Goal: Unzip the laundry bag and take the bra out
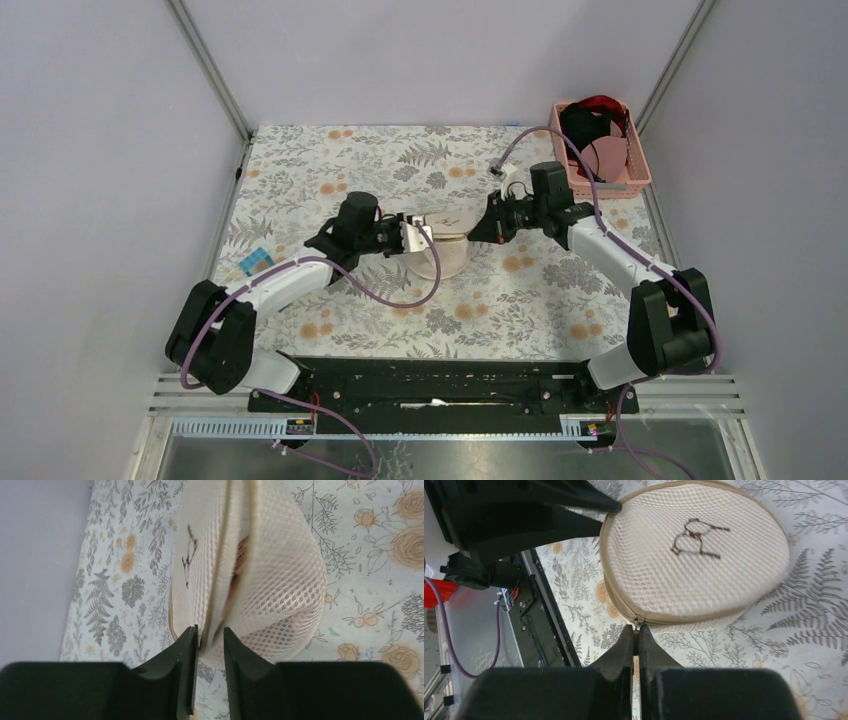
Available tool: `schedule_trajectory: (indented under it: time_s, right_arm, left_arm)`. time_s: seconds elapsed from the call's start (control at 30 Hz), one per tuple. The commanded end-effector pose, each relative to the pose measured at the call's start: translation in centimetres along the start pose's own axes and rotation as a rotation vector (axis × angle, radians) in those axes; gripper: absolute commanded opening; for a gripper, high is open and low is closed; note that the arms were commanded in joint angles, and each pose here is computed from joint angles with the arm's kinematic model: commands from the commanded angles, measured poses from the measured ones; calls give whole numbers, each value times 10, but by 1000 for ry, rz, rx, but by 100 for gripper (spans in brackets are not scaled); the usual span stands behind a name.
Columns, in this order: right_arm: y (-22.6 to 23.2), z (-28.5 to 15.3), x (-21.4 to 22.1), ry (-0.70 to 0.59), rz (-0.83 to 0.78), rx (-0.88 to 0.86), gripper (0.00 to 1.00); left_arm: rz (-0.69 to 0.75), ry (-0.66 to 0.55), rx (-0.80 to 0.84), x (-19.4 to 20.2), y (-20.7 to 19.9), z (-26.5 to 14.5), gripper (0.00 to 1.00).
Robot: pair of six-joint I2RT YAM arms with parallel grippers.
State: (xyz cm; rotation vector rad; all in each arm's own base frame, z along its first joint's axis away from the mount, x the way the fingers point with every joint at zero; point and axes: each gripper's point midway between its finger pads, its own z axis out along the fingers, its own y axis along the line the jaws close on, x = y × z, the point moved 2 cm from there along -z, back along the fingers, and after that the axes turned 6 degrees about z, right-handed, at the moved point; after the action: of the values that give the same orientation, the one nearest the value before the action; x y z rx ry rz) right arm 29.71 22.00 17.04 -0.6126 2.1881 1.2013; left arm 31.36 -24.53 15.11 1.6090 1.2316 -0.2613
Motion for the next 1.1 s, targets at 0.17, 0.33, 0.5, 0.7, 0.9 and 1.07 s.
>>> schedule_trajectory:
  time_s: [0.17, 0.33, 0.5, 0.7, 0.9, 1.07]
  right_arm:
    - [30, 14, -4, 19, -19, -76, 0]
    - [32, 19, -6, 32, -3, -83, 0]
    - [34, 22, -6, 33, 7, -86, 0]
    - [35, 21, -7, 27, 14, -84, 0]
    - [33, 21, -6, 27, 15, -68, 0]
    - [17, 14, -9, 30, 63, -42, 0]
  left_arm:
    - [-22, -149, 3, -59, 14, -19, 65]
    - [-41, -176, 62, -79, 5, -6, 67]
    - [-78, -192, 103, -90, 0, 8, 65]
    - [-129, -127, 82, -75, 3, 24, 57]
    - [-167, -99, 91, -66, -1, 30, 24]
    - [-159, -70, 87, -49, -5, 24, 0]
